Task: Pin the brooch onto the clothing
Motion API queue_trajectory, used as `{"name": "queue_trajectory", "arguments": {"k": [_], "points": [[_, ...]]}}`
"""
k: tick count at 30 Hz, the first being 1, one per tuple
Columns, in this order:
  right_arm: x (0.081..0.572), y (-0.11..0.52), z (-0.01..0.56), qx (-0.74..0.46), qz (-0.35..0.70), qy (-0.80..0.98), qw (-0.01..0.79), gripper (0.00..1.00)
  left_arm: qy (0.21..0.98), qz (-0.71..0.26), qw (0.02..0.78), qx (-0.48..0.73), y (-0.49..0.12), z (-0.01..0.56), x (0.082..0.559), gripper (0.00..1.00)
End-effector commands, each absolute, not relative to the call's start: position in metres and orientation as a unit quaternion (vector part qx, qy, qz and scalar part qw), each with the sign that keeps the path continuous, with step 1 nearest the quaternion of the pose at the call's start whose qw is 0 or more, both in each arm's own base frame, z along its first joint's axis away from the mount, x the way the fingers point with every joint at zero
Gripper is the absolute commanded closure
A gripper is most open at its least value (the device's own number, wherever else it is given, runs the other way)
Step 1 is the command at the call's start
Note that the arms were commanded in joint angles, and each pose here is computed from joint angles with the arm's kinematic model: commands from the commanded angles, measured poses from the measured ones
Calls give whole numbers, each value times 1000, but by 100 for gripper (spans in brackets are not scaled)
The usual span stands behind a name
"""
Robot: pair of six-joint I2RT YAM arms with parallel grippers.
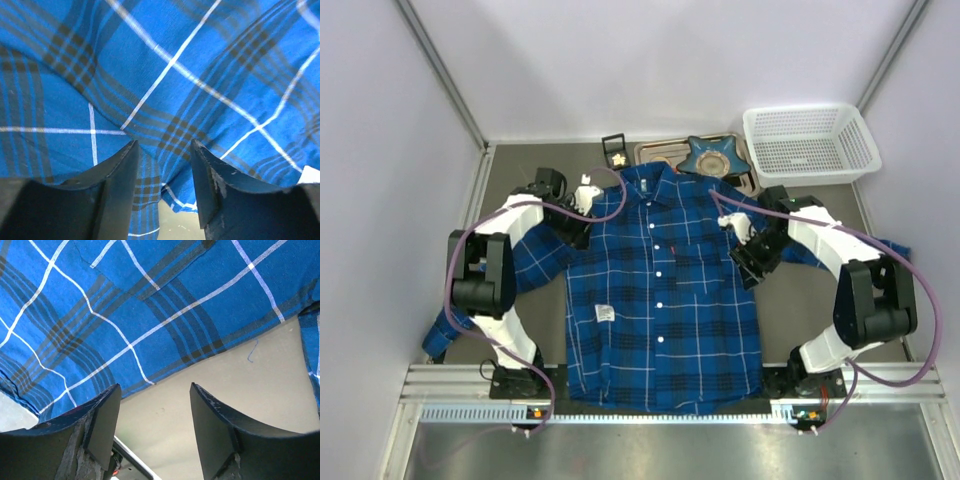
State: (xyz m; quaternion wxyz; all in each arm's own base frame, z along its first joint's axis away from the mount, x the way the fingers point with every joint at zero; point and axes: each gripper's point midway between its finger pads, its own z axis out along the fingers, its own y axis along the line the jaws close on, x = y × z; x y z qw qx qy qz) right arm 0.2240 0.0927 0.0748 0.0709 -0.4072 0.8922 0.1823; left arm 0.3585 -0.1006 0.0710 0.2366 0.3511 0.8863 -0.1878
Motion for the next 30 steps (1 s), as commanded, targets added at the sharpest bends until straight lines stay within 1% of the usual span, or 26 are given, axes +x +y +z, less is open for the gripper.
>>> {"name": "queue_trajectory", "arguments": {"k": [1,3,6,7,8,11,13,15,16,17,19,20,21,24,26,28,29,30], "points": [[232,102,64,-411,179,890,81,44,923,-129,179,315,-73,45,353,51],[232,103,55,-413,170,891,75,47,933,-97,149,314,-57,29,352,56],[233,104,39,-414,161,894,60,50,936,-62,127,323,-41,13,354,62],[234,103,36,-415,154,895,56,51,938,-28,127,322,-29,11,361,63],[236,104,32,-413,152,896,55,52,938,-18,125,322,-22,10,365,64],[248,108,22,-406,150,900,53,53,943,14,119,311,-1,4,387,67],[254,109,17,-399,148,904,46,53,944,17,123,305,5,3,403,66],[262,112,19,-400,146,903,52,53,938,-20,139,318,-5,17,408,61],[265,111,22,-401,142,903,58,53,933,-41,147,327,-12,24,405,52],[266,110,24,-406,140,901,62,53,919,-76,151,355,-24,27,396,49],[266,108,30,-411,133,899,68,53,904,-102,157,384,-32,50,375,39],[265,108,33,-411,134,899,69,53,888,-132,154,412,-38,52,359,37],[263,109,37,-413,137,898,71,53,880,-146,147,427,-41,68,340,37],[255,115,51,-413,154,894,84,53,848,-181,142,478,-49,85,295,37],[247,120,58,-415,166,890,89,53,830,-204,124,503,-54,80,259,38],[238,127,58,-422,175,886,84,53,811,-202,136,531,-58,86,240,40],[235,128,57,-422,178,885,81,53,801,-206,126,547,-62,81,221,43],[233,130,55,-422,179,885,77,53,793,-208,122,559,-65,79,214,44]]}}
